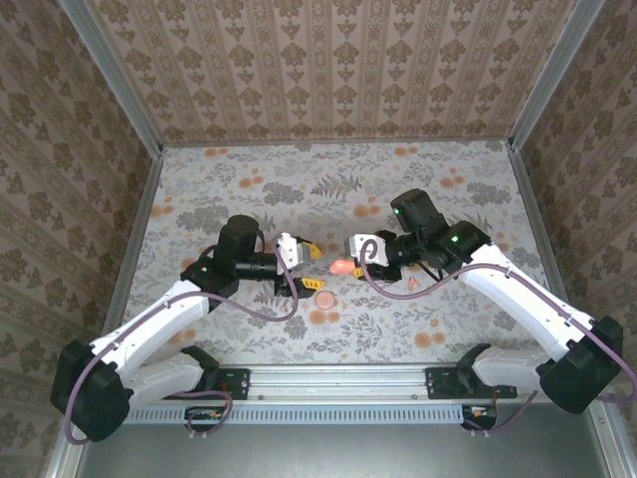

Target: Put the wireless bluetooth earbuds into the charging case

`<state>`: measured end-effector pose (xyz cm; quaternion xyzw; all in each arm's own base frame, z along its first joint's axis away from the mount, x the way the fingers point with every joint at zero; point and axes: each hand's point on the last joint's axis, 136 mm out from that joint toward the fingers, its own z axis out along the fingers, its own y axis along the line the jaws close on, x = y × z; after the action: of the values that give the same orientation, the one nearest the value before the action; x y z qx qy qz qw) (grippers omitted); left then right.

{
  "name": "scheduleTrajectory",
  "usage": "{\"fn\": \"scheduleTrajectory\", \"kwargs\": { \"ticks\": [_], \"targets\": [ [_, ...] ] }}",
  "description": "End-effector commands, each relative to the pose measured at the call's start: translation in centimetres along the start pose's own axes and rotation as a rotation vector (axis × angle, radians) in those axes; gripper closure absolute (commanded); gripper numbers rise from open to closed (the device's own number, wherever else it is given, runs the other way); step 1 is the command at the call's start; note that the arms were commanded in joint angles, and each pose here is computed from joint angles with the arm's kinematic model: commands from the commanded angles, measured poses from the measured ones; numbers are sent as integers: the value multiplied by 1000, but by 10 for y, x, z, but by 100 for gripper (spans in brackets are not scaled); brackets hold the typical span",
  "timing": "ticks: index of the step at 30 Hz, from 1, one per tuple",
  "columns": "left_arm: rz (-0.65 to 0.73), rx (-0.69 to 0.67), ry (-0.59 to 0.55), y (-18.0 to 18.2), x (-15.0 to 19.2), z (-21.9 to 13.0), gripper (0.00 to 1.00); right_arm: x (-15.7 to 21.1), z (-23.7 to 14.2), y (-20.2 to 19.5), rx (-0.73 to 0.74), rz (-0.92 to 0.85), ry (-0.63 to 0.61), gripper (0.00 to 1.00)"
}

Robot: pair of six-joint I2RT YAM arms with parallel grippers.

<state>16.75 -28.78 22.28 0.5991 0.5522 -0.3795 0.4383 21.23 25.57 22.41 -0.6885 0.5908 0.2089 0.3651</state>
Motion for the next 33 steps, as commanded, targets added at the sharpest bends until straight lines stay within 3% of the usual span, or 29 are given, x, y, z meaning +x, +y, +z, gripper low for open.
{"fn": "scheduleTrajectory", "kwargs": {
  "ticks": [1,12,20,28,33],
  "targets": [
    [51,26,16,-5,-3,3,37,1,10,7,-29,-57,-9,76],
    [49,91,-4,-10,-10,20,41,-7,26,9,-91,-47,-95,76],
    [37,96,-9,-8,-8,23,55,-12,26,11,-98,-41,-132,76],
    [29,114,-45,-8,-18,23,58,-16,30,4,-75,-41,-154,76],
    [13,109,-33,-9,-12,22,71,-16,31,2,-73,-43,-154,76]
  ]
}}
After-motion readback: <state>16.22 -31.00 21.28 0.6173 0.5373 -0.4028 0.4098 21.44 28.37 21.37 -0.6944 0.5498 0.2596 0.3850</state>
